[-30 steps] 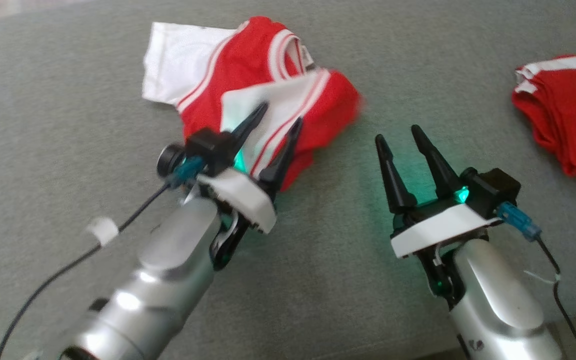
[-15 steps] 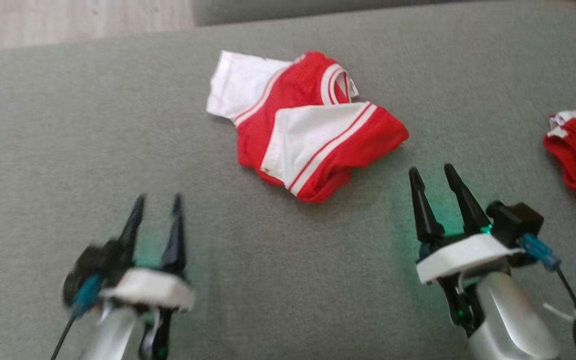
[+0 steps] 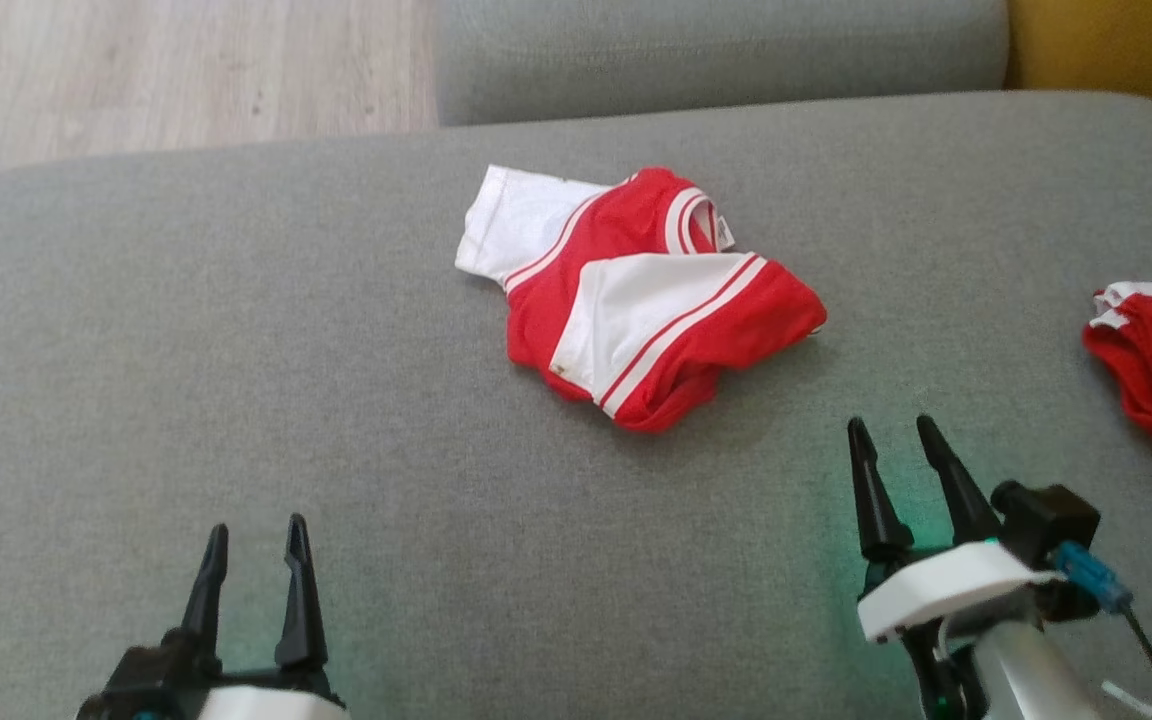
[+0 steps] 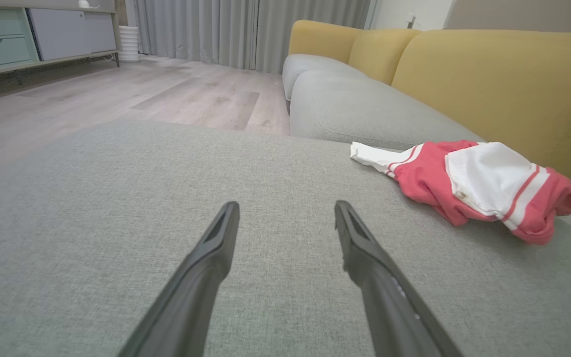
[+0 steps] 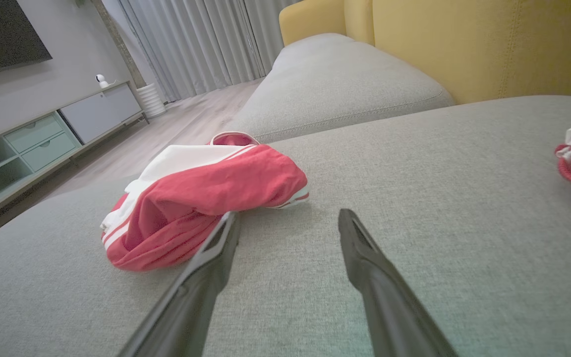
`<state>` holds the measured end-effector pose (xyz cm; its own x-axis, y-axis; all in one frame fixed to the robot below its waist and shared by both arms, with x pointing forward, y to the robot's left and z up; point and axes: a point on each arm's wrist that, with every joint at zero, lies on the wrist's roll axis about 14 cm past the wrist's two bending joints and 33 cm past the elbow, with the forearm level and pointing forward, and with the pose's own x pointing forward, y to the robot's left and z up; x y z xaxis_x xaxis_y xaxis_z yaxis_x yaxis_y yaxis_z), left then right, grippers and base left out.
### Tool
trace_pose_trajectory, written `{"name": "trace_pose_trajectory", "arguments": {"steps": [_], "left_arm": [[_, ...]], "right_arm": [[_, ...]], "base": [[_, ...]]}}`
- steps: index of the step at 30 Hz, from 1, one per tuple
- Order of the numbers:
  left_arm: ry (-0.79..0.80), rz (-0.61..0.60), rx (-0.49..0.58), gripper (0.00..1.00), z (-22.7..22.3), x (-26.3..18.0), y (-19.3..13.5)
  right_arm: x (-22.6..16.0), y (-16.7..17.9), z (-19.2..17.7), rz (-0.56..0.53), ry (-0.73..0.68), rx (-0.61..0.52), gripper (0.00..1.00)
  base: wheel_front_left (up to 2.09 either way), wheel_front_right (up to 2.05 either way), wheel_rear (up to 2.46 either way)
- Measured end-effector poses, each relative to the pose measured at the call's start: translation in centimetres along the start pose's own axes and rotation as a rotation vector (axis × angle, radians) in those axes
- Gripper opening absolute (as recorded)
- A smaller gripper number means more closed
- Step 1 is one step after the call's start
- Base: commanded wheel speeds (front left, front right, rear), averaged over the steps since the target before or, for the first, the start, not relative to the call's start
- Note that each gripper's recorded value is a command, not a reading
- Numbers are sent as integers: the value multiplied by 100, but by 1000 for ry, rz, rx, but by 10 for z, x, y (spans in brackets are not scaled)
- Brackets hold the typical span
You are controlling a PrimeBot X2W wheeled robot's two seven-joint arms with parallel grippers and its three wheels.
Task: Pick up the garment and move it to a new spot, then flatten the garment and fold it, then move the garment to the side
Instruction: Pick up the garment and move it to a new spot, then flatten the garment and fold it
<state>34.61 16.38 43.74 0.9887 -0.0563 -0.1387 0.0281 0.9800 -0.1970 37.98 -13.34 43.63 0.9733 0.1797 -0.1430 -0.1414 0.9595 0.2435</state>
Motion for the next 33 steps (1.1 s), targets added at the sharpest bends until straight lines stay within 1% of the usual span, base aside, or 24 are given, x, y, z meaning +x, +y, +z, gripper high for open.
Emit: {"name": "trace_pose_trajectory", "arguments": {"steps": [7,13,16,17,18,21,23,25,27,33], "left_arm": [[-14,-2,2,100,2,-13,2],[-9,-3,-6,100,1,-15,1],[10,-12,-16,100,-5,-14,-3],[23,-15,-23,100,-9,-13,-4],[30,-21,-24,100,-11,-12,-6],[31,-30,-42,100,-11,-6,-11],[27,-39,-53,100,-9,-3,-15],[34,-48,-64,100,-11,-3,-19],[46,-50,-70,100,-15,-6,-21],[65,-17,-94,100,-21,-11,-16]], "right_arm": [[-15,0,-5,-6,8,1,100],[-14,4,-9,7,21,-8,100],[-8,17,-16,54,50,-40,100],[4,32,-15,110,54,-77,100],[14,39,-10,137,51,-94,100],[50,64,16,239,25,-186,100],[73,77,35,290,9,-250,100],[92,85,41,325,34,-317,100],[105,89,39,348,69,-362,100],[123,91,-4,384,270,-451,100]], "base": [[0,0,0],[0,0,0],[0,0,0],[0,0,0],[0,0,0],[0,0,0],[0,0,0],[0,0,0],[0,0,0],[0,0,0]]}}
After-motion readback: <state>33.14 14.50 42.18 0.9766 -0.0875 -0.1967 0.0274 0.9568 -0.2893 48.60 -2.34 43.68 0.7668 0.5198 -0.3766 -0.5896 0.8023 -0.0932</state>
